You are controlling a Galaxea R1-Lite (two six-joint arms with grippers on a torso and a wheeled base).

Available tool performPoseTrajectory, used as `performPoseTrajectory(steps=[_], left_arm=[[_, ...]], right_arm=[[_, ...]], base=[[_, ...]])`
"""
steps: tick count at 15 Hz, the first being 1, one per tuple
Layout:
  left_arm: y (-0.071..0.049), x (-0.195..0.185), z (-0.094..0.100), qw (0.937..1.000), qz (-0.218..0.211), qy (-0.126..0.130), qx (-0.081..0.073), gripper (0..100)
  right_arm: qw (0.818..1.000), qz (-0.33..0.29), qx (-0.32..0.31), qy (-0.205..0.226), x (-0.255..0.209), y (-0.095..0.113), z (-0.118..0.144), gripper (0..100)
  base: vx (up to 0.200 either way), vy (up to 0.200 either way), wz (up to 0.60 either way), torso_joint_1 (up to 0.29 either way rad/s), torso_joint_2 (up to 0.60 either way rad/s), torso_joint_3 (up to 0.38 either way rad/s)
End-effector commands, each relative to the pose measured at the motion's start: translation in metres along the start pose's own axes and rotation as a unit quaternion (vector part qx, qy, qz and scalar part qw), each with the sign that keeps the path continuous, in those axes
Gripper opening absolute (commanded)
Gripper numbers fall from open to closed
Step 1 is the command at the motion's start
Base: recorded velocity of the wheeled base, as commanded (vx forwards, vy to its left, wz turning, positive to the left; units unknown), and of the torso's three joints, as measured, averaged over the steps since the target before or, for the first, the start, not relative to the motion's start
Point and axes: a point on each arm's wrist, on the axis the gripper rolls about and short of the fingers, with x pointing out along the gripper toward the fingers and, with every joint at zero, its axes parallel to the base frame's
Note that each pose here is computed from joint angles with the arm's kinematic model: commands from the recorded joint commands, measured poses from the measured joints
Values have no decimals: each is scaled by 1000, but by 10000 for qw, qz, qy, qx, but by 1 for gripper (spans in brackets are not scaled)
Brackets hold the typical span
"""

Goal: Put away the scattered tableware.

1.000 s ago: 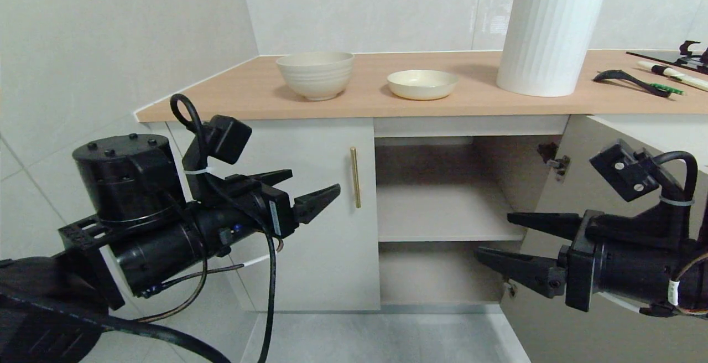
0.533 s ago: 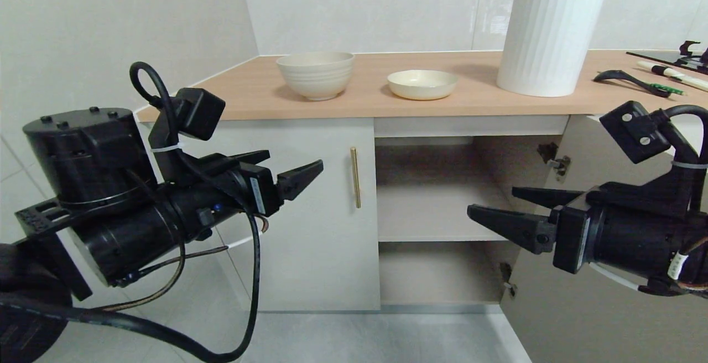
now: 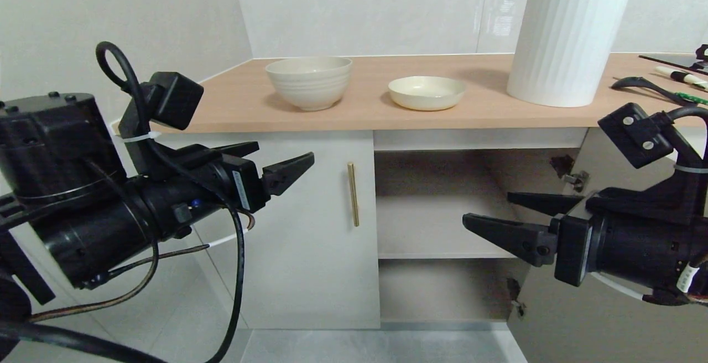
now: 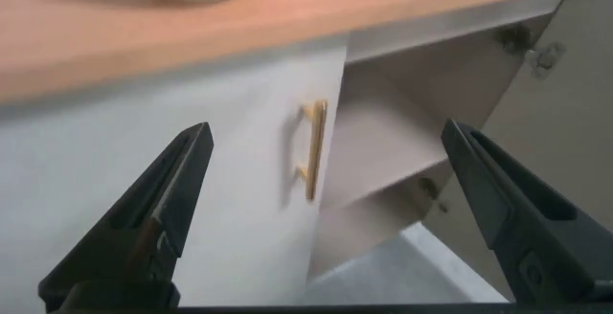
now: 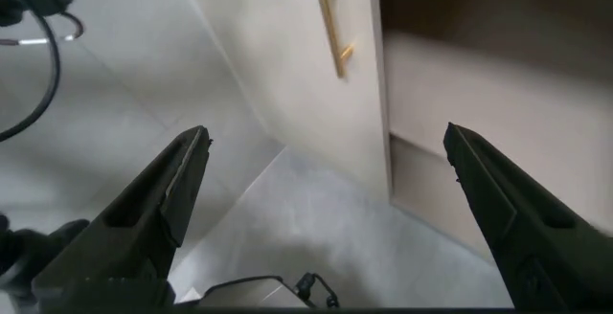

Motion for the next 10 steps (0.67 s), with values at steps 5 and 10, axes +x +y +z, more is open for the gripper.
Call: performPoseTrajectory(steps=[5, 10], left_arm=[[-3, -14, 4, 9993, -64, -137, 347, 100], [-18, -36, 21, 9973, -367, -495, 396, 100]], right_arm=[[9997, 130, 4, -196, -6, 5, 9, 100], [9997, 67, -8, -234, -8, 6, 11, 100]], base=[[80, 0, 0, 1, 1, 2], [0, 0, 0, 0, 0, 0]])
